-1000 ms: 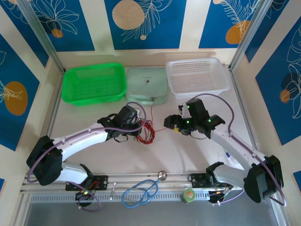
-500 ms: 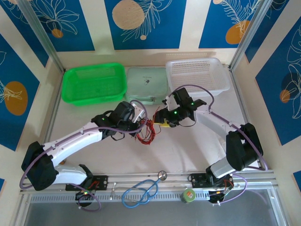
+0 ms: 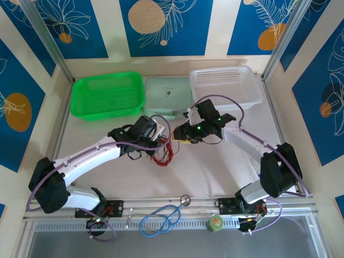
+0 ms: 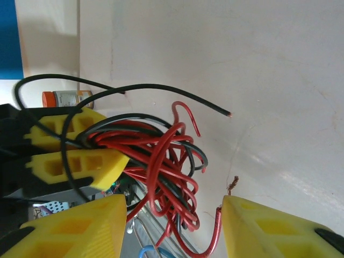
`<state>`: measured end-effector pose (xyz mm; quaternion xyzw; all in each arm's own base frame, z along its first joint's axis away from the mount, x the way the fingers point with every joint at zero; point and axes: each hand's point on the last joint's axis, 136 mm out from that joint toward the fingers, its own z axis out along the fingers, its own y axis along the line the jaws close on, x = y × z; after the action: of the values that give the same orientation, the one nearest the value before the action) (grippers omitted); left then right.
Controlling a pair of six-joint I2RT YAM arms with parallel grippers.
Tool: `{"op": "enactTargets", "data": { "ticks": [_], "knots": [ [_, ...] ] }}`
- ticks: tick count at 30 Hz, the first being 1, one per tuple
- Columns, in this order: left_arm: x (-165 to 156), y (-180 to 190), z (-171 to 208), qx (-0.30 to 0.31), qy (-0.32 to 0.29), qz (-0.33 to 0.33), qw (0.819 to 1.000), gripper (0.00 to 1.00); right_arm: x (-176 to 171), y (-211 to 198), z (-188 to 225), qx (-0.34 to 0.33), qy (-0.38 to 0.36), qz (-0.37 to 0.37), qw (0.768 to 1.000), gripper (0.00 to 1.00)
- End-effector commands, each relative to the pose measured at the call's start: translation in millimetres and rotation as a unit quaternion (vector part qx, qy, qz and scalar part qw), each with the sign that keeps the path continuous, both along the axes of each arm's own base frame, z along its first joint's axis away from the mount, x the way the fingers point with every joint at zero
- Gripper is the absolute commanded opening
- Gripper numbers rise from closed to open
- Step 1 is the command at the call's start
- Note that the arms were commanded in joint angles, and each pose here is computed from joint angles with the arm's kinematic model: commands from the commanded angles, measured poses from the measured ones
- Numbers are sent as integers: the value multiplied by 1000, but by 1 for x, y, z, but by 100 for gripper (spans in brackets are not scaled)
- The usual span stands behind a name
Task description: Untangle the cables
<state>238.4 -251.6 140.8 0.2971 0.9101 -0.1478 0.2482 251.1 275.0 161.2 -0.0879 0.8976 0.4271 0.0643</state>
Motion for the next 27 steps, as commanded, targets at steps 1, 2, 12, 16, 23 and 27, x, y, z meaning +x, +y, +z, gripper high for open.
{"op": "enactTargets", "data": {
  "ticks": [1, 2, 12, 16, 23, 27],
  "knots": [
    [5, -7, 12, -4, -15, -10, 1000, 0, -6, 2, 10, 7, 1, 6, 1000, 50],
    [5, -8, 13, -6, -15, -11, 1000, 0, -6, 5, 9, 8, 3, 7, 1000, 50],
    [2, -15, 14, -19, -11, -20, 1000, 0, 1, 36, -5, -1, 17, 31, 999, 39],
    [0, -16, 11, -16, -9, -21, 1000, 0, 1, 41, -4, -5, 12, 34, 999, 29],
    [7, -6, 10, 4, -18, 9, 1000, 0, -4, 31, -12, -45, 4, 10, 999, 0],
    [17, 8, 11, 25, -20, 62, 998, 0, -14, 23, -12, -70, -23, -17, 997, 0]
  ]
}}
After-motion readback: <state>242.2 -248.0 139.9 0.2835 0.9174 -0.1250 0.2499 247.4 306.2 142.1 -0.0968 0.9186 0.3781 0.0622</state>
